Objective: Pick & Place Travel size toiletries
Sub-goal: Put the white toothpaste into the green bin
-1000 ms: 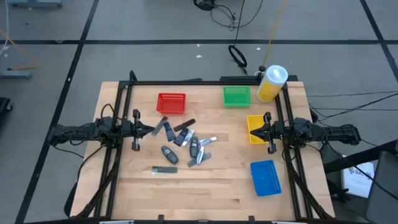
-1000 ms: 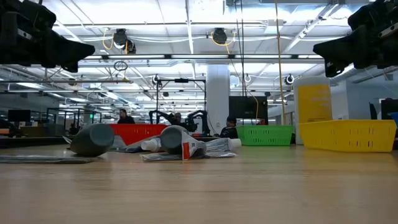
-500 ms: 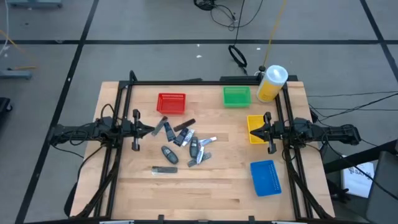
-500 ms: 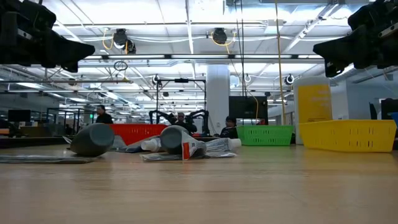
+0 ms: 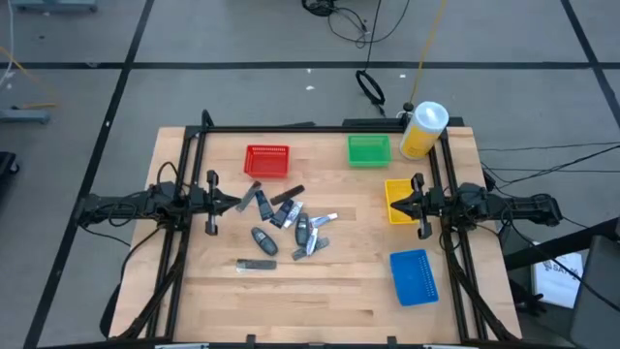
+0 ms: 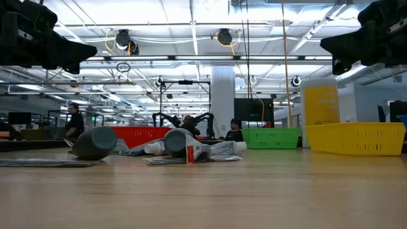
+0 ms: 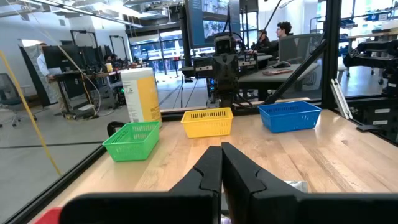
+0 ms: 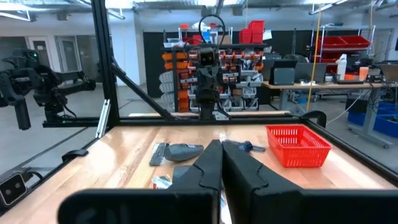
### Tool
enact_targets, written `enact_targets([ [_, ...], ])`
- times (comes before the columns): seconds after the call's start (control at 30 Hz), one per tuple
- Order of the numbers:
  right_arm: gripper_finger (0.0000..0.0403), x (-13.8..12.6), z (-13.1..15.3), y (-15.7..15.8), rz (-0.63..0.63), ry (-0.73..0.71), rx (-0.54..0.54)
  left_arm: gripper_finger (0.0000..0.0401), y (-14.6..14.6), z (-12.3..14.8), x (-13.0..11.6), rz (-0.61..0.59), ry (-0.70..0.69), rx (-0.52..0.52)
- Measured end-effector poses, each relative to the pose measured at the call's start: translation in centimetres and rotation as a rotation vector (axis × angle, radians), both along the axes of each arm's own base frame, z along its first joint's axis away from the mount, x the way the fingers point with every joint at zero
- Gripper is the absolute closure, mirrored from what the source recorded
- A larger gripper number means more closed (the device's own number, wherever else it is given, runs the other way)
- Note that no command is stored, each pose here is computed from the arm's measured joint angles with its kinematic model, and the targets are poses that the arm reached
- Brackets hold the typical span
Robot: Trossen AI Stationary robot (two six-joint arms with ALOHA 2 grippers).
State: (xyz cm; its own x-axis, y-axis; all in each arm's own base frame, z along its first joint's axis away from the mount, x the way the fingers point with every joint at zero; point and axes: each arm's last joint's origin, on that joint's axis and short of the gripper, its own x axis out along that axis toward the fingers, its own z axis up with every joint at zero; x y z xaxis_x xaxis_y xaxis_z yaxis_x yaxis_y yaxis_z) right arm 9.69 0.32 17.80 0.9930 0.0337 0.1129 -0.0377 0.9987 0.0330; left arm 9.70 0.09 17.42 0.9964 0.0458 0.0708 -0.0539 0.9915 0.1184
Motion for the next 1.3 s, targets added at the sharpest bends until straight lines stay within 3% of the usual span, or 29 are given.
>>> enact_targets([
  [0.33,0.0403,0.0,1.6,0.0,0.038,-0.154,0.187,0.0393,0.0,0.0,0.0,0.000,0.000,0.000],
  [0.53,0.0403,1.3,2.6,0.1,0.047,-0.233,0.181,0.0393,0.0,0.0,0.0,0.000,0.000,0.000],
  [0.7,0.0403,4.3,0.8,0.2,0.008,-0.002,0.069,0.0393,0.0,0.0,0.0,0.000,0.000,0.000],
  [0.87,0.0403,9.3,2.1,0.0,-0.024,0.134,-0.077,0.0393,0.0,0.0,0.0,0.000,0.001,0.000],
  [1.07,0.0403,15.0,1.8,-2.0,-0.090,0.281,-0.069,0.0393,0.0,0.0,0.0,0.001,0.001,0.000],
  [1.3,0.0378,19.8,0.9,-4.3,0.015,0.432,-0.051,0.0393,0.0,-0.1,0.0,0.000,0.006,0.000],
])
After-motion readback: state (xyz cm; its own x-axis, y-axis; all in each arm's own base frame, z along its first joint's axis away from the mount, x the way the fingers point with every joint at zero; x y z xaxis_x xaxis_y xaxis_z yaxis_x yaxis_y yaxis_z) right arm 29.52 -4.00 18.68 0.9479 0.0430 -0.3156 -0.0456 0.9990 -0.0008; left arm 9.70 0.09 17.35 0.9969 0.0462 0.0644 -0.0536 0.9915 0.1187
